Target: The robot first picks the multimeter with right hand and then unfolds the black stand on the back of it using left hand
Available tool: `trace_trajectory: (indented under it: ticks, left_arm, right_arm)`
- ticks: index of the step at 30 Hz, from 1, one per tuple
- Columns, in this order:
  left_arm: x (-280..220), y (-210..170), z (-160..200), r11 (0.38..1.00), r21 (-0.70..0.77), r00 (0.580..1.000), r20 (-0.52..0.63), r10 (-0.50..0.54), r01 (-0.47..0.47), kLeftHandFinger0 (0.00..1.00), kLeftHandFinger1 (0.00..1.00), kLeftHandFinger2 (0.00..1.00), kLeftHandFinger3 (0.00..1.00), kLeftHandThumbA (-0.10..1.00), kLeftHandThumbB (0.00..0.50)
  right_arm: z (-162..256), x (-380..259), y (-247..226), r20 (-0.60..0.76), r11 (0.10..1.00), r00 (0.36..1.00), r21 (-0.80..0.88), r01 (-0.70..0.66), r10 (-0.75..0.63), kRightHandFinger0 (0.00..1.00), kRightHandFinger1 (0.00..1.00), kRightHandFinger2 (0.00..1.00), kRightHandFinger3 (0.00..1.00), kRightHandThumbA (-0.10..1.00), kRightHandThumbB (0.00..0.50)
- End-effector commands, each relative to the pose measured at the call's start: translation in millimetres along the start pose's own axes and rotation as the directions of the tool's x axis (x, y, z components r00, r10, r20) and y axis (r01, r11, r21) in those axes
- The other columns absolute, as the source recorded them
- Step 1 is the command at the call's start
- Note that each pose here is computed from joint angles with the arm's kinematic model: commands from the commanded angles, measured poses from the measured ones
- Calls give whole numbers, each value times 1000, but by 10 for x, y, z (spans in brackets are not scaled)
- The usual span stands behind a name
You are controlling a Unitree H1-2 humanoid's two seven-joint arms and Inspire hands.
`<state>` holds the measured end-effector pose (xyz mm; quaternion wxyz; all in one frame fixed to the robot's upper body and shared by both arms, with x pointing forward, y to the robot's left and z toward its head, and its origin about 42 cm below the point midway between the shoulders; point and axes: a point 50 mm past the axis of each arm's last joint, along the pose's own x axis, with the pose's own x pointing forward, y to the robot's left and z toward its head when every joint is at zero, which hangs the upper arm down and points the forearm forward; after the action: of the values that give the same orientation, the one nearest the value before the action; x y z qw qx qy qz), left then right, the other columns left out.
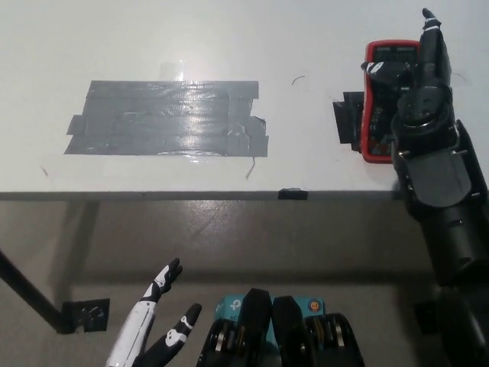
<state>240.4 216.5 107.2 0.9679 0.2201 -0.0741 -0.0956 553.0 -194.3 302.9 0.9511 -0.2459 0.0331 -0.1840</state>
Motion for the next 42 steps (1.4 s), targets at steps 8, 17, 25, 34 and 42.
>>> trace_trajectory:
  ticks: [8, 17, 25, 34, 42]
  left_arm:
    - [-41, 25, 16, 997, 71, 998, 57, -21, 17, 1000, 1000, 1000, 1000, 929, 76]
    - [-50, 18, 13, 996, 88, 998, 62, -31, 26, 1000, 1000, 1000, 1000, 924, 83]
    - [-13, 50, 36, 994, 110, 997, 74, -27, 19, 1000, 1000, 1000, 1000, 928, 82]
    - [-11, 44, 21, 993, 118, 996, 84, -18, 8, 1000, 1000, 1000, 1000, 929, 83]
    - [-21, 44, 33, 993, 121, 996, 82, -21, 11, 1000, 1000, 1000, 1000, 939, 73]
  right_arm:
    - [635, 24, -85, 127, 990, 982, 19, 142, -143, 1000, 1000, 1000, 1000, 1000, 473]
    - [693, -15, -24, 120, 992, 986, 67, 111, -118, 1000, 1000, 1000, 1000, 1000, 498]
    - [668, 6, 6, 97, 992, 991, 94, 86, -95, 1000, 1000, 1000, 1000, 970, 499]
    - [584, 68, 0, 88, 994, 990, 38, 103, -106, 1000, 1000, 1000, 1000, 970, 500]
    - [508, 94, 15, 59, 995, 994, 20, 96, -97, 1000, 1000, 1000, 1000, 975, 500]
